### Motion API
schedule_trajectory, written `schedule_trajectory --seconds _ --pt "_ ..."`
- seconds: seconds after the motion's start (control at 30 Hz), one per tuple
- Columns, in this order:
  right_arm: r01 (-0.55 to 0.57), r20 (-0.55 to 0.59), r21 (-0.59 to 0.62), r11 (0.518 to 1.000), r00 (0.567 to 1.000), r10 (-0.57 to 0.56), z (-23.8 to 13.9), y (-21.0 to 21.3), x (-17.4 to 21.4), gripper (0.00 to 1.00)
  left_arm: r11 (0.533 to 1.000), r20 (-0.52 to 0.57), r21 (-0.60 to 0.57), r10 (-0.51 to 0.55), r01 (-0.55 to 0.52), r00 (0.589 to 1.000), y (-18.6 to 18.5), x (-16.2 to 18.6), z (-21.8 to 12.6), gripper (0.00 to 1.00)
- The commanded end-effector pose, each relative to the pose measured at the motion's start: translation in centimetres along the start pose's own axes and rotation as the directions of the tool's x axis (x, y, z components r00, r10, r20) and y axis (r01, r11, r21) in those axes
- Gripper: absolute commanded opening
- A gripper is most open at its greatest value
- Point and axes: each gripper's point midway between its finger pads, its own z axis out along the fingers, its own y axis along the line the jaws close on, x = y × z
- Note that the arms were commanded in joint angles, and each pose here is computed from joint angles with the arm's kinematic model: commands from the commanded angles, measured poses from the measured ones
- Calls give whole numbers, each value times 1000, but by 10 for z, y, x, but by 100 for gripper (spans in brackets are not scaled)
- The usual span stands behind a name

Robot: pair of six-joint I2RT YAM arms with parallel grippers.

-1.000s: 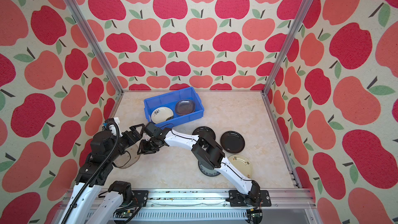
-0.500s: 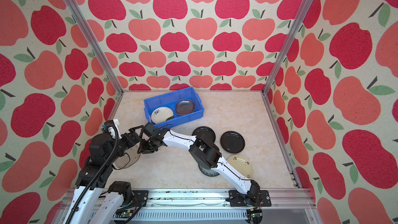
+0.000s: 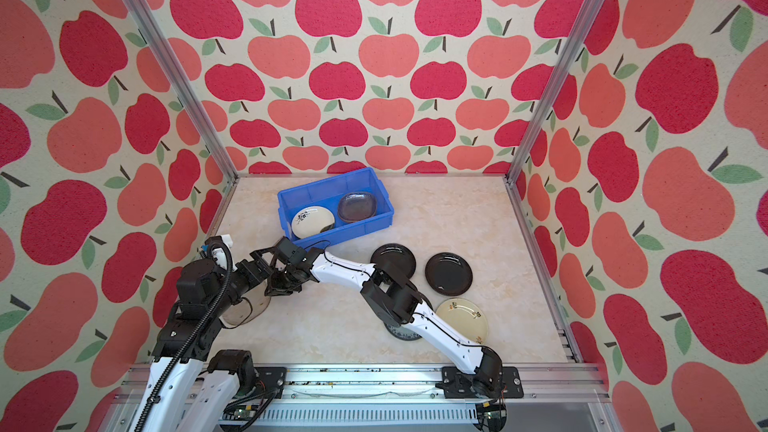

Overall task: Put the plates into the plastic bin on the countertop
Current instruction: 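Close the right gripper on the fifth clear plate's rim and tilt it up, then lift the plate toward the bin with the right gripper while the left grips its edge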

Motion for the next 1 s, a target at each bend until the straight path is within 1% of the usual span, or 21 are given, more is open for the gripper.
schedule_trajectory --seconds 0.0,0.2,0.33,0.4,0.5,0.67,0.77,0.87,0.97 --pt "-31 -26 36 999 999 32 10 -11 7 16 999 15 28 24 -24 1000 -3 -3 0 93" --pt "-1 5 55 998 1000 0 0 -9 4 1 1000 14 26 15 -16 1000 1 -4 2 93" --pt "55 48 86 995 997 -60 -20 0 2 0 1000 -2 24 20 -20 1000 0 -6 7 93" --pt "93 65 118 989 993 -101 -36 4 2 0 999 -10 32 23 -22 1000 -3 -9 11 92" --pt "161 81 201 966 980 -180 -64 5 5 0 998 -16 47 38 -37 999 -11 -18 16 92" --pt "254 74 324 911 954 -292 -117 0 17 0 995 7 79 63 -63 998 -29 -42 28 91" --pt "279 80 393 876 939 -334 -151 -8 21 0 992 4 101 75 -75 997 -42 -54 40 91" --pt "295 98 418 859 926 -365 -184 -10 19 0 988 -3 121 96 -95 995 -54 -62 53 91" --pt "278 106 408 869 932 -348 -213 -13 19 0 985 -20 129 122 -118 992 -65 -66 64 91"
